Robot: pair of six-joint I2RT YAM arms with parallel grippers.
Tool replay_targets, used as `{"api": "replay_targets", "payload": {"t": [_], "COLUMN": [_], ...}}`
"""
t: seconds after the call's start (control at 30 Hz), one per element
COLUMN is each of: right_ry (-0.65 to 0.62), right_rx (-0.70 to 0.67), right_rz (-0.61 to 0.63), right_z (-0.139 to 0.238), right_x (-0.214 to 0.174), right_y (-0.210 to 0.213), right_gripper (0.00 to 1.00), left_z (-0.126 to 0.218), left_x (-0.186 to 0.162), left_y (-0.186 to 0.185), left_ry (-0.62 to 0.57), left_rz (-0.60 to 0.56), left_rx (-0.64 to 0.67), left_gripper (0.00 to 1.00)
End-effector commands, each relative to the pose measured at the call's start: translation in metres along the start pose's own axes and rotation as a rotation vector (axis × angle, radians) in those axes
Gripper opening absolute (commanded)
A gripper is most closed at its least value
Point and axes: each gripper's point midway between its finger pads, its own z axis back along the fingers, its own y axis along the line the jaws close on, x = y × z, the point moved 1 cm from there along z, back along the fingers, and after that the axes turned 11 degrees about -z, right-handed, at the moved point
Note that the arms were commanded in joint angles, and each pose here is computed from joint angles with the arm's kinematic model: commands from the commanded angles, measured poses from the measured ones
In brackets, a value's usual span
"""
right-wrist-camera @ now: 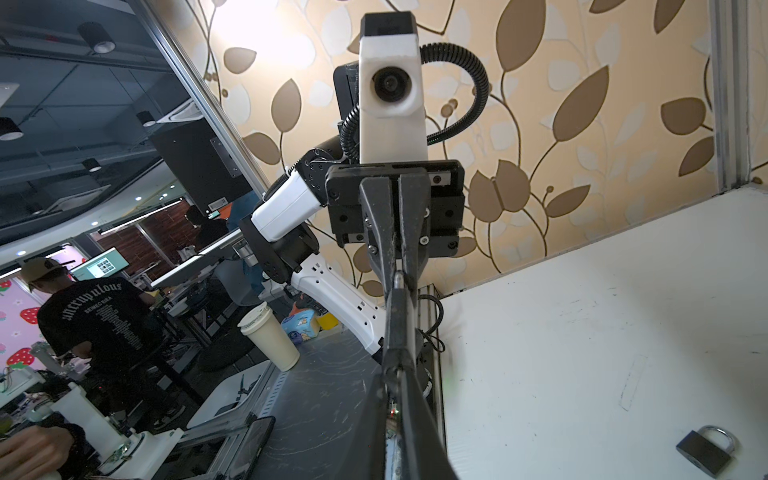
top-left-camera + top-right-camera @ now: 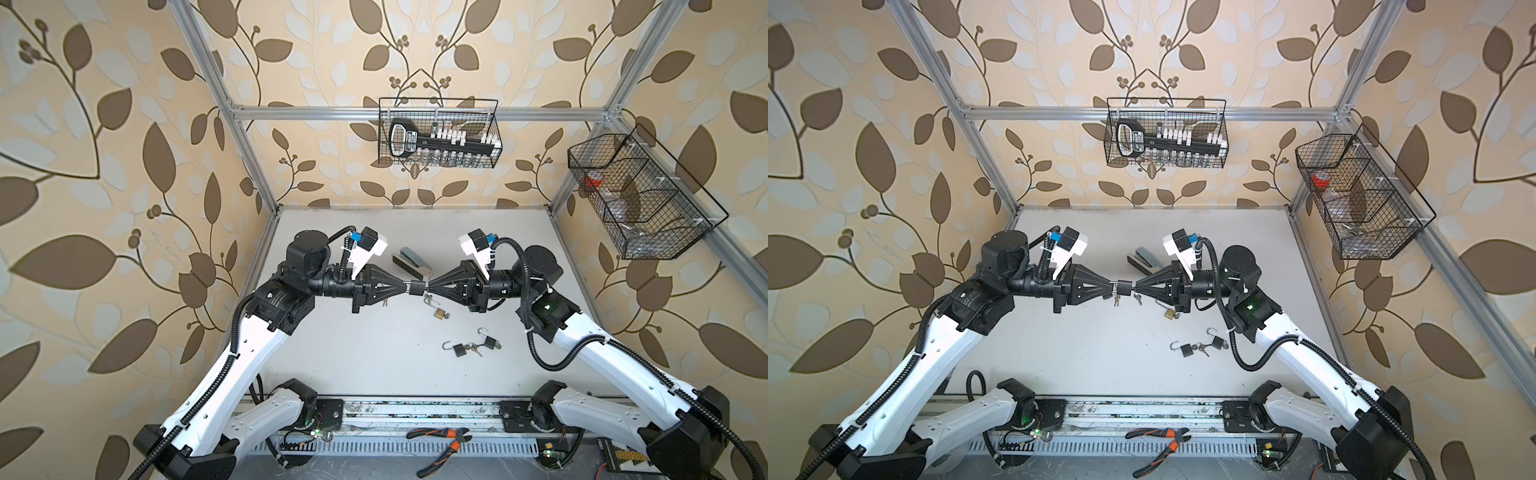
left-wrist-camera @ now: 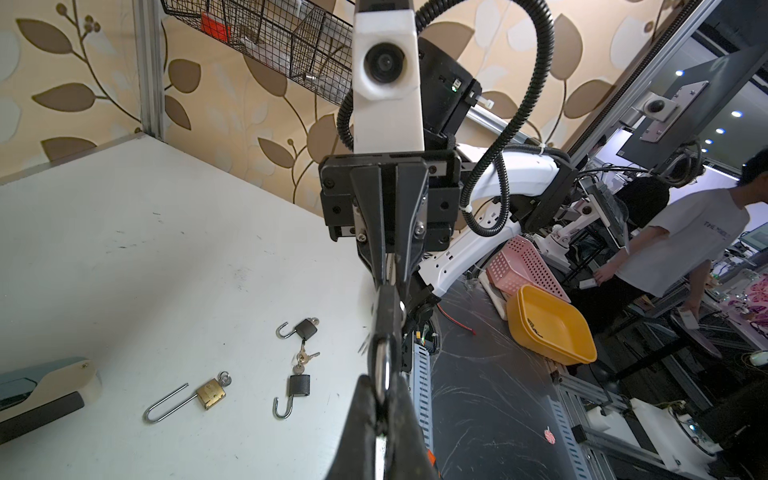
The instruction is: Lock with the key
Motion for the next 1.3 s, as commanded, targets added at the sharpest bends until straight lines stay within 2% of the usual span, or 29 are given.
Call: {"api": "replay_targets", "payload": {"t": [0.0,0.07,0.3,0.47,0.57,0.73,0.9,1.0,1.1,1.27], "right_ry": [-0.013,-0.015,-0.074,-0.143,-0.169,-0.162,-0.202,-0.209,-0.144,-0.102], "right_rx": [0.033,0.031,-0.005,-0.102,-0.188,-0.437,-0.597,-0.695,-0.675,-0.624], "right_rz": [0.042,0.043,0.089,0.11,0.121,0.116,0.068,0.054,0.037,0.034], "right_z": [-0.002,-0.001,0.011,0.048,0.063,0.074,0.077,0.069,0.047,0.031], "right_x": [0.008,0.007,0.007,0.01,0.007,-0.003,-0.012,-0.024,-0.043,-0.052], "right_y": [0.012,0.012,0.014,0.001,-0.016,-0.061,-0.093,-0.113,-0.125,-0.13], "right_gripper": [0.03,0.0,0.0,0.0,0.0,0.0,0.0,0.0,0.0,0.0], "left_z": [0.006,0.006,0.011,0.023,0.03,0.049,0.081,0.09,0.087,0.114], "left_x": [0.018,0.019,0.023,0.02,0.001,-0.039,-0.06,-0.072,-0.076,-0.075], "left_y": [-0.012,-0.012,-0.006,-0.011,0.005,0.043,0.075,0.086,0.081,0.088], "left_ry": [-0.03,-0.026,-0.006,0.044,0.132,0.313,0.417,0.484,0.526,0.637], "left_rz": [-0.082,-0.082,-0.088,-0.109,-0.054,0.103,0.231,0.317,0.366,0.345], "left_rx": [-0.005,-0.004,0.079,0.159,0.277,0.526,0.819,0.909,0.872,1.013], "left_gripper": [0.0,0.0,0.0,0.0,0.0,0.0,0.0,0.0,0.0,0.0]}}
